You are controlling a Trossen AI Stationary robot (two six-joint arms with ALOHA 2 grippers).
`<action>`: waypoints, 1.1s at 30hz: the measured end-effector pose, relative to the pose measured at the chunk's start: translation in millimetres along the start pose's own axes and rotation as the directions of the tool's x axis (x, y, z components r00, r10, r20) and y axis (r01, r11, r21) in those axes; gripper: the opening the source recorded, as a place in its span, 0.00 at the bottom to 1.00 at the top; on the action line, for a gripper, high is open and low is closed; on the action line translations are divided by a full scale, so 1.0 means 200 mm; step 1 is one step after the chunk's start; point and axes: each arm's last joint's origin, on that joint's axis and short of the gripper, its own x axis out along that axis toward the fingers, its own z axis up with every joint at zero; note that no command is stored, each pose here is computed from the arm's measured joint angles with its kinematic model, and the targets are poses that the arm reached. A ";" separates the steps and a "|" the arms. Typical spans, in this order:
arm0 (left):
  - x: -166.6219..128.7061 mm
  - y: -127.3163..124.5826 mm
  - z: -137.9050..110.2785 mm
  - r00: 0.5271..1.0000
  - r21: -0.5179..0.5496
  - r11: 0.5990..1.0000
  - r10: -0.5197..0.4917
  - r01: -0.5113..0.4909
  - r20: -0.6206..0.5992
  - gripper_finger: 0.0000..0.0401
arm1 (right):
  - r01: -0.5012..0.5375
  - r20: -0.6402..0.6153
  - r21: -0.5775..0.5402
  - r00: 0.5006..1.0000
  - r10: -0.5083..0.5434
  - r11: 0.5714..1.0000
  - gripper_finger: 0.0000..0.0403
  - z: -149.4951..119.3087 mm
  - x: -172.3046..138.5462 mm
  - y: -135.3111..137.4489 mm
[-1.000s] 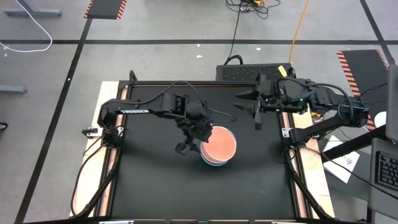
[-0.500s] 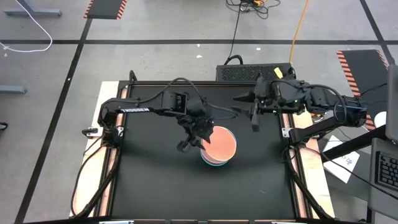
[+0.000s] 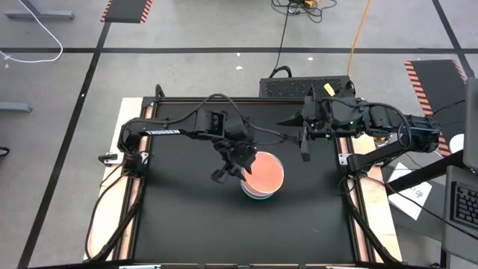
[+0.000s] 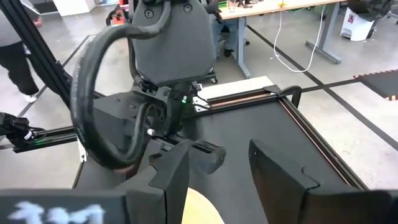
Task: Nest bowls inside each other
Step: Stack the light orange bowl on the blue bowl, then return to Home Position
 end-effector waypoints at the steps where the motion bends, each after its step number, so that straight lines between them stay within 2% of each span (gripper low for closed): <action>1: 0.01 0.01 0.00 1.000 -0.001 1.000 0.001 -0.001 0.000 0.39 | 0.000 0.000 -0.001 1.000 0.000 1.000 0.39 0.00 0.00 0.00; 7: 0.11 0.12 -0.06 0.999 -0.058 0.998 -0.018 0.015 -0.050 0.56 | 0.002 -0.008 -0.005 1.000 -0.002 1.000 0.39 0.00 0.00 0.00; 10: 0.17 0.17 -0.09 0.997 -0.070 0.997 -0.021 0.016 -0.073 0.60 | 0.003 -0.015 -0.007 1.000 -0.004 1.000 0.39 -0.01 0.00 0.00; 13: 0.21 0.19 -0.10 0.997 -0.059 0.998 -0.014 0.009 -0.077 0.55 | 0.008 -0.029 -0.009 1.000 -0.009 1.000 0.39 -0.01 0.00 0.00; 19: 0.20 0.19 -0.10 0.998 -0.026 0.999 -0.021 0.019 -0.066 0.26 | 0.009 -0.033 -0.010 0.999 -0.009 1.000 0.39 -0.02 0.00 0.00; 22: 0.15 0.18 -0.08 0.999 -0.010 1.000 -0.002 0.002 -0.038 0.18 | 0.009 -0.033 -0.010 0.999 -0.009 1.000 0.39 -0.02 0.00 0.00; 26: 0.07 0.15 -0.04 0.999 0.009 0.999 0.032 -0.032 0.014 0.18 | 0.009 -0.032 -0.010 0.999 -0.009 1.000 0.39 -0.02 0.00 0.00; 33: -0.21 -0.02 0.02 0.991 0.032 0.995 0.091 -0.095 0.096 0.36 | 0.017 -0.074 -0.003 0.997 -0.017 1.000 0.39 -0.04 0.00 -0.01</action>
